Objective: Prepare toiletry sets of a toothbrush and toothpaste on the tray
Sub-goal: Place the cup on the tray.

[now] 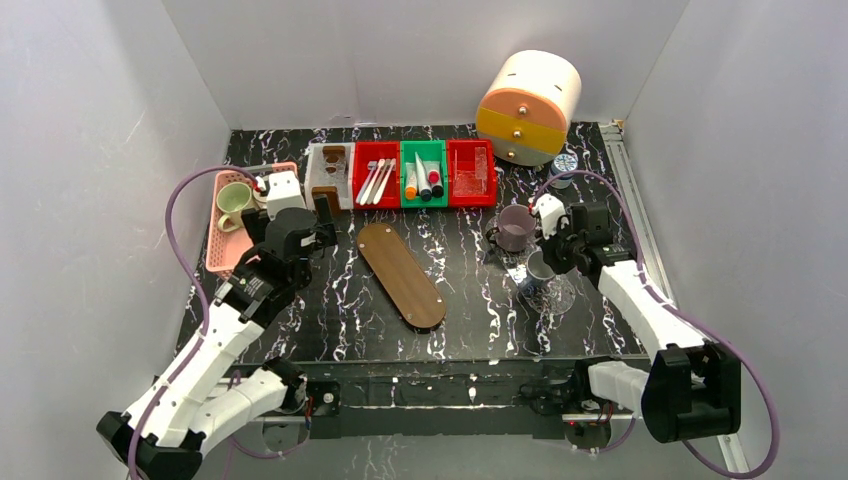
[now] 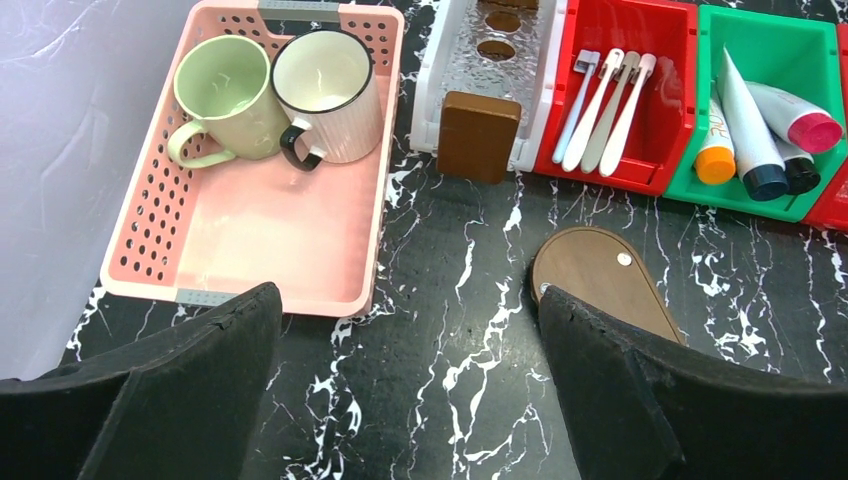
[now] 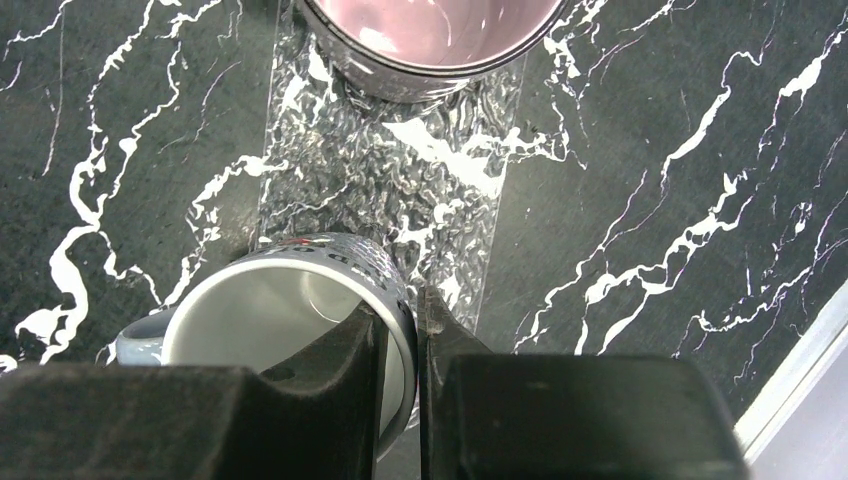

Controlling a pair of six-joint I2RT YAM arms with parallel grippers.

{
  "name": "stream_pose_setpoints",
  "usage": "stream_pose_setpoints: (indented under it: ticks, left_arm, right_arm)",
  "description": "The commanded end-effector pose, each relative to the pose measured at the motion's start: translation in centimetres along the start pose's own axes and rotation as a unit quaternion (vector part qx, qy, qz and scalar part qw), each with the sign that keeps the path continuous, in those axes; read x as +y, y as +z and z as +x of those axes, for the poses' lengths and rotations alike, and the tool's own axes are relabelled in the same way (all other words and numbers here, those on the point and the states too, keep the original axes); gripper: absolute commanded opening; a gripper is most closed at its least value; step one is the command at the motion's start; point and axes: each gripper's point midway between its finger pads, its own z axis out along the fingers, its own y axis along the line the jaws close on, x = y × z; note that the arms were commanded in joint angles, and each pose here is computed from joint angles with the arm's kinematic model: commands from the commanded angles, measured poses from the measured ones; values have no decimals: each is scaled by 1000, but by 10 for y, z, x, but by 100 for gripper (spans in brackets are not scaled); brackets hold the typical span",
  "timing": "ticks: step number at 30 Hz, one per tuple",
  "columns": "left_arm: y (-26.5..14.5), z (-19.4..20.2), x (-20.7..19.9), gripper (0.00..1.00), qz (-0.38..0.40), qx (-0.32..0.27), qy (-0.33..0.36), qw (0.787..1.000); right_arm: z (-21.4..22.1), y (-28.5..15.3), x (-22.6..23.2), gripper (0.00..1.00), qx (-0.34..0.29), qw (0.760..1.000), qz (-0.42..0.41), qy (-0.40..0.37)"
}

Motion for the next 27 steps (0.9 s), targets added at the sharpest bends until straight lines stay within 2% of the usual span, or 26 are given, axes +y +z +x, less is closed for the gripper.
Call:
stream_pose_setpoints:
  ticks: [1, 10, 22, 27]
  left_arm:
    - [-4, -2, 14, 98, -29, -13, 4, 1000]
    - [-7, -5, 17, 98, -35, -21, 1, 999]
    - [-9, -6, 20, 98, -38, -25, -2, 999]
    - [-9, -6, 20, 98, -38, -25, -2, 999]
  right_arm:
    - [-19, 7, -10, 1, -48, 999, -1, -12]
    - [-15, 14, -24, 1, -58, 998, -4, 20]
    - [1, 29, -21, 2, -24, 998, -25, 49]
    - [2, 27, -22, 15, -24, 998, -17, 49]
